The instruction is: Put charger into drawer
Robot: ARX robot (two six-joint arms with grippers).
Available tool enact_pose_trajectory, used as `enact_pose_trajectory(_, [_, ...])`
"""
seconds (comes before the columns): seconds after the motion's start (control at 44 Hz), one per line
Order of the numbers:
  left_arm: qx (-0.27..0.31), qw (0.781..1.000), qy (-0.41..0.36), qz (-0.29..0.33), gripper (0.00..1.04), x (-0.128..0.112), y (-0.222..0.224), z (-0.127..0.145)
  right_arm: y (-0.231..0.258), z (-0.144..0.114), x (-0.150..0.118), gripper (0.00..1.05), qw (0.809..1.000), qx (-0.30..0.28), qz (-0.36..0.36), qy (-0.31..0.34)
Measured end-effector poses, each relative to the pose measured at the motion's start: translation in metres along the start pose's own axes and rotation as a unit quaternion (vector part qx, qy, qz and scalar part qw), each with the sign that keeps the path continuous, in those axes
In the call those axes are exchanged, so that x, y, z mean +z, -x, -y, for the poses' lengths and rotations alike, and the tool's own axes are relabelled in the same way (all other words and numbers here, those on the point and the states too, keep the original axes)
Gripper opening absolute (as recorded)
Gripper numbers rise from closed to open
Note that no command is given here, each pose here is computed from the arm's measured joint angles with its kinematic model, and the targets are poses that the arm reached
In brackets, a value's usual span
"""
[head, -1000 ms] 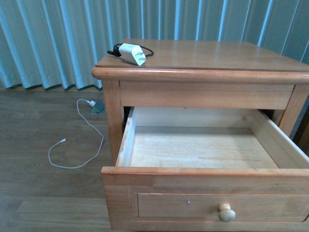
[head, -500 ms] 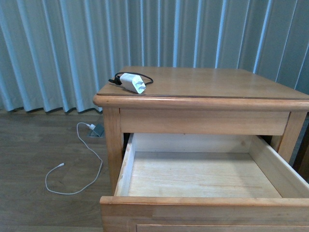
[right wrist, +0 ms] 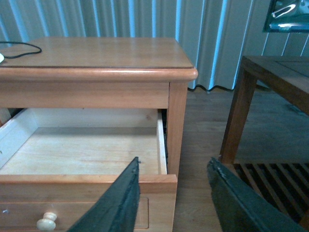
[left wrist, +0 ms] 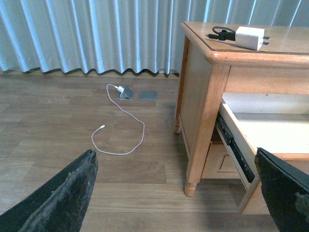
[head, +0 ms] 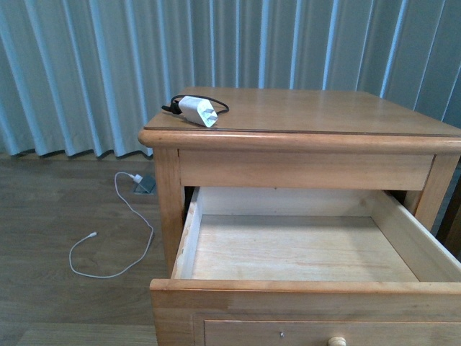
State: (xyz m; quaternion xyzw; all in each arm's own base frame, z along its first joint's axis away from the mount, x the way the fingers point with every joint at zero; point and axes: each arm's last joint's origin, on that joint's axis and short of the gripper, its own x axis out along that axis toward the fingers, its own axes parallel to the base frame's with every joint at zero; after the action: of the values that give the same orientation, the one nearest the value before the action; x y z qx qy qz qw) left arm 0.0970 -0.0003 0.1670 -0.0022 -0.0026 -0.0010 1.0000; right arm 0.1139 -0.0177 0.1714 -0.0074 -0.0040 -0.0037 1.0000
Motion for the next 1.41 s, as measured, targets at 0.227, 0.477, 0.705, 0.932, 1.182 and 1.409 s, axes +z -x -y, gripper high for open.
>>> enact_pose_trajectory(0.227, [0.0,1.0,0.0,0.0,0.99,0.0,0.0,0.0,0.001,-0.002,-0.003,0.72,1.0,0.003,0.001,-0.001])
enact_pose_trajectory(0.477, [0.0,1.0,0.0,0.0,0.99,0.0,0.0,0.0,0.001,-0.003,-0.003,0.96,1.0,0.003,0.001,-0.002])
enact_pose_trajectory(0.705, [0.242,0.967,0.079,-0.023,0.99,0.005,-0.017,0.003,0.001,-0.003,-0.003,0.96,1.0,0.003,0.001,-0.002])
enact_pose_trajectory(0.932, [0.115,0.987,0.106,-0.046,0.99,0.062,-0.093,0.034,0.001,-0.003,-0.003,0.96,1.0,0.002,0.001,-0.002])
enact_pose_trajectory(1.182, [0.029,0.986,0.152,-0.055,0.99,0.114,-0.2,0.097,0.001,-0.003,-0.003,0.96,1.0,0.002,0.001,-0.002])
enact_pose_trajectory(1.409, [-0.002,0.982,0.176,-0.065,0.99,0.123,-0.266,0.132,0.001,-0.003,-0.003,0.96,1.0,0.002,0.001,-0.002])
